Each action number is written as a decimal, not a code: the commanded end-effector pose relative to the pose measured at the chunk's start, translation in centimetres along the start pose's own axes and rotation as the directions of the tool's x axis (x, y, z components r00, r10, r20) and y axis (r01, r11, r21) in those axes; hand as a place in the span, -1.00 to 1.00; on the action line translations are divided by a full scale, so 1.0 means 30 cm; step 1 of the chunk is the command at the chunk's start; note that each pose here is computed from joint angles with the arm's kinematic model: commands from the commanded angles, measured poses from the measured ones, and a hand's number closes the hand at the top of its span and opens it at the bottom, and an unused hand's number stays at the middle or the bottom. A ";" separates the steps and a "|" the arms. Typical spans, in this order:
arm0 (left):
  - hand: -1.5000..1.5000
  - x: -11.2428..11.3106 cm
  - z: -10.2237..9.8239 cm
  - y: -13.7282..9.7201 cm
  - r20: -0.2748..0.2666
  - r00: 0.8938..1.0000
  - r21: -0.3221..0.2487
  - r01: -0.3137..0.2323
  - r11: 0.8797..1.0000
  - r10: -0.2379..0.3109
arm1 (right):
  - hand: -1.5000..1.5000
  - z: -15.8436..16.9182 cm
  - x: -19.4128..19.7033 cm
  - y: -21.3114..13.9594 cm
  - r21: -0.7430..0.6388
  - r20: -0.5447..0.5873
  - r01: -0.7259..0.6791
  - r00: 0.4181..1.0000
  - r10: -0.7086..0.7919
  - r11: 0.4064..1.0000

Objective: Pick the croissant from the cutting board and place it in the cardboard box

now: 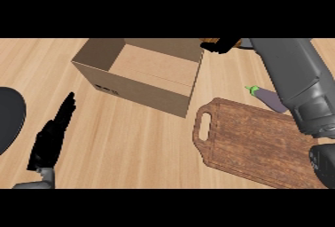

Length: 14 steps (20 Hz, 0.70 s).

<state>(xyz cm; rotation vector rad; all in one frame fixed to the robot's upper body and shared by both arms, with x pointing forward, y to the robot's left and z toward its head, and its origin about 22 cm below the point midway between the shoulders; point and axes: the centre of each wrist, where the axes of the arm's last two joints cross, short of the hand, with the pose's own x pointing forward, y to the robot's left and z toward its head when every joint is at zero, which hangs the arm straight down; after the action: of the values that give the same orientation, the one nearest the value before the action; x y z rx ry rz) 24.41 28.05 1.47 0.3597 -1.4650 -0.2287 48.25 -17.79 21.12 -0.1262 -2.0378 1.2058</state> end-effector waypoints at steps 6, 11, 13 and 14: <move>0.00 0.003 -0.017 -0.008 0.010 1.000 -0.012 0.000 1.000 0.001 | 1.00 -0.245 0.225 0.095 0.070 -0.034 -0.012 0.999 0.015 0.997; 0.00 0.043 -0.010 -0.014 0.004 1.000 -0.009 -0.002 1.000 0.002 | 1.00 -0.282 0.243 0.238 0.130 -0.078 -0.010 0.997 0.020 0.992; 0.00 0.011 0.017 -0.025 0.022 1.000 -0.027 -0.011 1.000 0.011 | 1.00 -0.269 0.217 0.322 0.150 -0.096 -0.025 0.995 0.039 0.988; 0.00 0.054 0.000 -0.014 0.031 1.000 -0.021 0.004 1.000 -0.003 | 1.00 -0.268 0.214 0.325 0.157 -0.106 -0.015 0.994 0.032 0.988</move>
<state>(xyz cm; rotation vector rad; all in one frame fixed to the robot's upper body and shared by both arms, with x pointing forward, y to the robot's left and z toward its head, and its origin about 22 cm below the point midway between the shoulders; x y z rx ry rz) 24.79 27.30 2.10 0.3430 -1.4777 -0.2409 46.67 -5.26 21.11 -0.1330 -1.8987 1.3114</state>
